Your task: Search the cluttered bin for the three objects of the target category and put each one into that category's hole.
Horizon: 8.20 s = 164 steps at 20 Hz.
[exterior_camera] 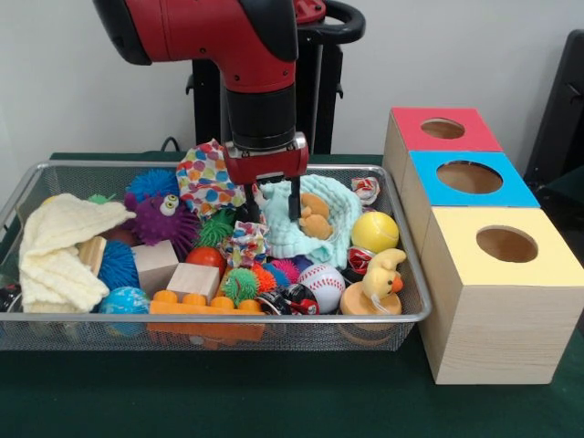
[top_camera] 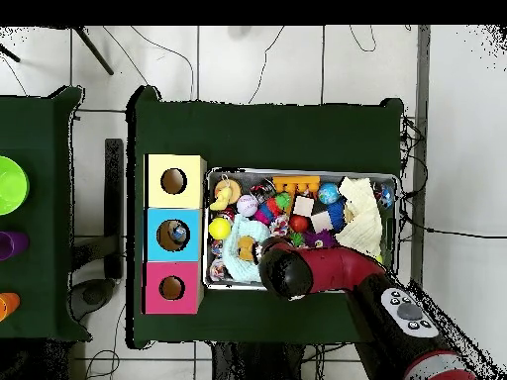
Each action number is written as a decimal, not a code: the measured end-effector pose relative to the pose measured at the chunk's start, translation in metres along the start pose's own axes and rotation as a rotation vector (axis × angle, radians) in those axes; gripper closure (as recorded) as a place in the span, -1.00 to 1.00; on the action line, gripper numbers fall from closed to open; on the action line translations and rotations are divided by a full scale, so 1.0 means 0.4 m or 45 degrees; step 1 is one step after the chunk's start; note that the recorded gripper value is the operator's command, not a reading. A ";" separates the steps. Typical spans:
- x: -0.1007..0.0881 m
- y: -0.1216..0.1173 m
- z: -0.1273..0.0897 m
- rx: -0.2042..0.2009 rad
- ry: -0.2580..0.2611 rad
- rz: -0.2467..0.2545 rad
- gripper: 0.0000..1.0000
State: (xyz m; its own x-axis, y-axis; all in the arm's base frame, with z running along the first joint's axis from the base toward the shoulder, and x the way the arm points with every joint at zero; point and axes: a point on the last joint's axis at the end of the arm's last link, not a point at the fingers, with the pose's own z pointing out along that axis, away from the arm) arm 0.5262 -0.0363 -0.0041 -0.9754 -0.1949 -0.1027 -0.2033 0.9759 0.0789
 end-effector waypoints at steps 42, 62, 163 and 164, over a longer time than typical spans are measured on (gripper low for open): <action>-0.040 -0.033 -0.076 0.017 0.066 -0.010 1.00; -0.169 -0.178 -0.158 -0.012 0.038 0.063 1.00; -0.229 -0.327 -0.222 -0.012 0.030 -0.228 -1.00; -0.230 -0.317 -0.223 -0.011 0.033 -0.238 -1.00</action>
State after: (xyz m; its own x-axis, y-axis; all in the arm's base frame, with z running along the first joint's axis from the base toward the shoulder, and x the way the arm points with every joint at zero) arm 0.6340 -0.1509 0.0839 -0.9225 -0.3751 -0.0907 -0.3817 0.9217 0.0698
